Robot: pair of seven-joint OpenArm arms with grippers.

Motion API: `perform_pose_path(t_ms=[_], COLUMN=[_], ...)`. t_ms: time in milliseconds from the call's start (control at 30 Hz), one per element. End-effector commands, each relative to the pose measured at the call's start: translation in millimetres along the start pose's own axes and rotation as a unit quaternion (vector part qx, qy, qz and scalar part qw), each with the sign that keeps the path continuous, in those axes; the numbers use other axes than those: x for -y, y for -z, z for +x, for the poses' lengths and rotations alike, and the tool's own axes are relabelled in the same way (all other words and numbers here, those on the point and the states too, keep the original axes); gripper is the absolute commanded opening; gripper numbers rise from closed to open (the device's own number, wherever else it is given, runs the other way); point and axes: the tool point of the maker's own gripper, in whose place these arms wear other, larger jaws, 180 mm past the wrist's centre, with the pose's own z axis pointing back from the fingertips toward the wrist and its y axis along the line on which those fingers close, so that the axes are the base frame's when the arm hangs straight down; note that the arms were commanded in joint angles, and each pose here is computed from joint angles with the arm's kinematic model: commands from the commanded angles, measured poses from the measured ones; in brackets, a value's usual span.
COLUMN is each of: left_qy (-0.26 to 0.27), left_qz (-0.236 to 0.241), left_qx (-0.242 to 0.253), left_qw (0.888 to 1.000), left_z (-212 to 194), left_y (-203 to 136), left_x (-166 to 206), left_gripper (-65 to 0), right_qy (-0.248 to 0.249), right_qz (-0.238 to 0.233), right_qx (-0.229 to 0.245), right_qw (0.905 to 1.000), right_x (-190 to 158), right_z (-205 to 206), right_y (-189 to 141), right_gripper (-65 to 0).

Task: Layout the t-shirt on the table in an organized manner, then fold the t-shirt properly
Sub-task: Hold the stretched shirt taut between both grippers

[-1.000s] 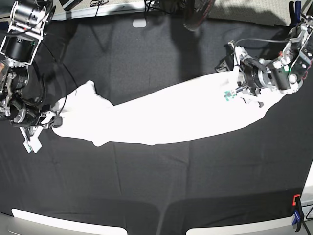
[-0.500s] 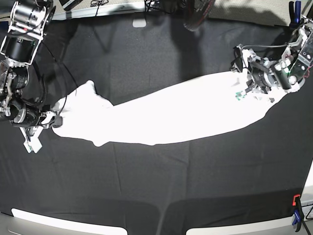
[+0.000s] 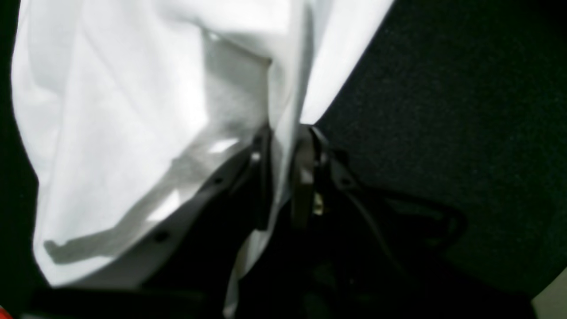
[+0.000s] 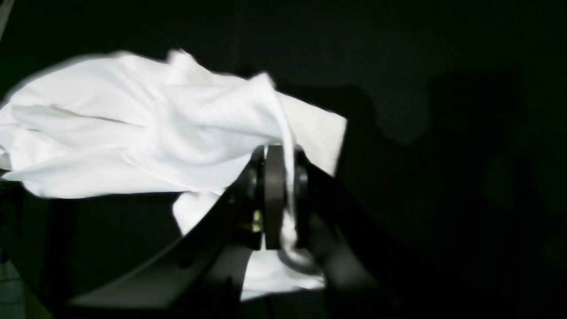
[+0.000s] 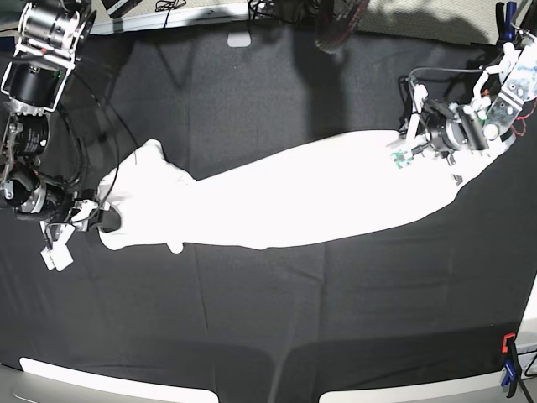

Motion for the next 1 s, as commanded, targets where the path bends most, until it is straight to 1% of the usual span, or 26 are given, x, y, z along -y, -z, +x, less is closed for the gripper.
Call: perform_pose_path(t_ms=[0,100,233,467,500,533,567,600,633,667,700,767,800,833,900,967], left_qy=[0.003,0.000,-0.019,-0.022,-0.022,-0.022,-0.022,-0.021,-0.015,-0.013,-0.019,-0.034,-0.037,-0.039,-0.037,-0.037], left_qz=[0.019,0.016,-0.005,-0.008,-0.008,-0.009,-0.009,-0.007,0.000,0.019,0.050,0.123,0.153,0.172,0.186,0.195], left_qx=[-0.003,0.002,0.018,0.024,0.022,0.015,0.004,-0.008,-0.023,-0.033,-0.041,-0.055,-0.058,-0.058,-0.055,-0.047], left_qw=[1.000,1.000,1.000,0.999,0.999,1.000,1.000,1.000,1.000,0.999,0.998,0.990,0.986,0.983,0.980,0.979], left_z=[-0.2,1.3,7.3,9.3,8.8,6.2,2.4,-1.2,-6.7,-10.7,-13.9,-18.2,-18.0,-16.8,-11.5,-4.7], left_y=[-5.9,-5.9,-5.9,-6.0,-6.0,-5.8,-5.7,-6.3,-6.8,-7.9,-9.6,-16.3,-20.3,-23.5,-28.0,-31.3], left_x=[-12.8,-11.6,-4.2,-3.1,-3.1,-2.9,-2.8,-4.6,-7.6,-15.3,-27.6,-56.6,-69.1,-77.9,-88.6,-96.7], left_gripper=[-56.0,-55.7,-55.7,-55.7,-56.6,-62.8,-65.0,-65.0,-65.0,-65.0,-65.0,-65.0,-65.0,-65.0,-65.0,-65.0], right_qy=[-0.008,-0.007,-0.007,-0.007,-0.007,-0.007,-0.007,-0.007,-0.006,-0.004,-0.003,-0.005,-0.007,-0.009,-0.013,-0.019], right_qz=[0.003,0.004,0.004,0.004,0.004,0.004,0.004,0.005,0.008,0.017,0.027,0.044,0.050,0.056,0.066,0.069], right_qx=[0.026,0.022,0.021,0.012,0.012,0.012,0.013,0.014,0.021,0.032,0.045,0.070,0.082,0.093,0.111,0.118], right_qw=[0.9996,0.9997,0.9998,0.9999,0.9999,0.9999,0.9999,0.9999,0.9997,0.9993,0.9986,0.9965,0.9954,0.9940,0.9916,0.9905], right_x=[-1.0,-2.3,-2.2,-2.1,-2.3,-2.3,-2.2,-2.7,-3.7,-6.3,-9.9,-15.8,-17.9,-19.9,-23.4,-26.0], right_z=[20.3,18.5,18.1,15.0,15.1,15.0,15.1,15.8,18.3,23.1,29.7,45.0,52.8,61.1,75.4,85.4], right_y=[-7.2,-5.3,-5.4,-5.4,-5.3,-5.3,-5.4,-5.5,-5.9,-7.5,-10.1,-17.1,-20.5,-23.9,-29.0,-31.2], right_gripper=[-65.0,-65.0,-65.0,-65.0,-65.0,-65.0,-65.0,-65.0,-65.0,-65.0,-65.0,-65.0,-65.0,-65.0,-65.0,-65.0])
